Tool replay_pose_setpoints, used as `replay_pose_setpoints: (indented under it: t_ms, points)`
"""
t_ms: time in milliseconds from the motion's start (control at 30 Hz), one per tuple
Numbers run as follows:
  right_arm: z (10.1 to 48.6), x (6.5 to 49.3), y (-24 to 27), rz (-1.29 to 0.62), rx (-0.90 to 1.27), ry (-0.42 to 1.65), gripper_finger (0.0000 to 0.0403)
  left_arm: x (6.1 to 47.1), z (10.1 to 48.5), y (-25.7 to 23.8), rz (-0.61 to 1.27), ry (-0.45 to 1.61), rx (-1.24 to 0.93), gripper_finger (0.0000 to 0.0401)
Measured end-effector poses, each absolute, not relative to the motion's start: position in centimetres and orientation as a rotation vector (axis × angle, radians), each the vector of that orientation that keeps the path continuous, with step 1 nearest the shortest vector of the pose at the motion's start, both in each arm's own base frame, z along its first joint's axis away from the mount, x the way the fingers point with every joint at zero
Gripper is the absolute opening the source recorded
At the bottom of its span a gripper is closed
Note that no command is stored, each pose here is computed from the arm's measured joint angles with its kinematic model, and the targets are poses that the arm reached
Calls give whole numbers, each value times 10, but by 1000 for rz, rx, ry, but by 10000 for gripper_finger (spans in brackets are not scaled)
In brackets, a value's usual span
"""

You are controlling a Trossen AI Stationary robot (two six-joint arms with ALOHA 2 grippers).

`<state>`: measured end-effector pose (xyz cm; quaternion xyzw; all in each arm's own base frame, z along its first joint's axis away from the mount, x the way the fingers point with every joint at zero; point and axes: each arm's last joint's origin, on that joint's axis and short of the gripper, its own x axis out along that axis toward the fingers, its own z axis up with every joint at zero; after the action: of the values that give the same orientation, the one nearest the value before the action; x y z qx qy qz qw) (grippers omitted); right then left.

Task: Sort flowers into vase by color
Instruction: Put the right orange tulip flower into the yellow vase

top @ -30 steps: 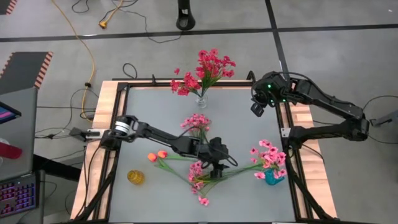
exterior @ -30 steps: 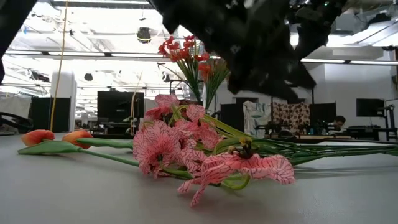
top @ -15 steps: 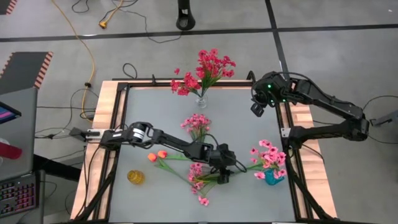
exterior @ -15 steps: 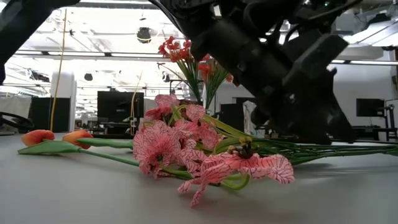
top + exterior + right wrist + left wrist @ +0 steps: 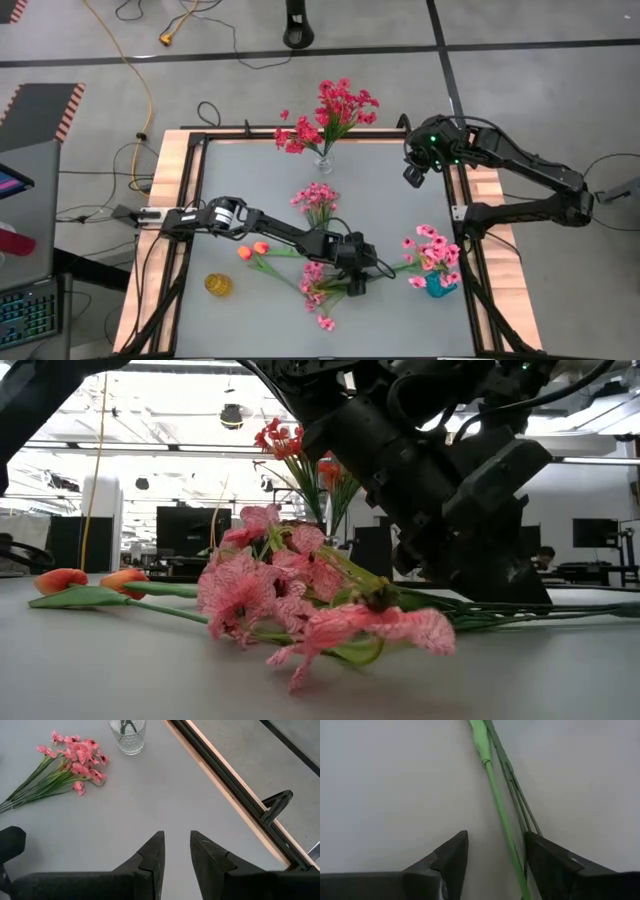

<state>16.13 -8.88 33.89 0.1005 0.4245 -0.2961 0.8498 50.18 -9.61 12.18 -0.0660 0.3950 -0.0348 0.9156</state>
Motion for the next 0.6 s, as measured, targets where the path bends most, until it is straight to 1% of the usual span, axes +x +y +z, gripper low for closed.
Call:
replay_pose_setpoints:
  t_ms: [333,600]
  points:
    - [339,161,-89,-624,212,894,118,502,122,-96,-72,814,-133,85]
    - [339,161,-89,-624,212,894,118,502,122,-96,-83,816,-138,30]
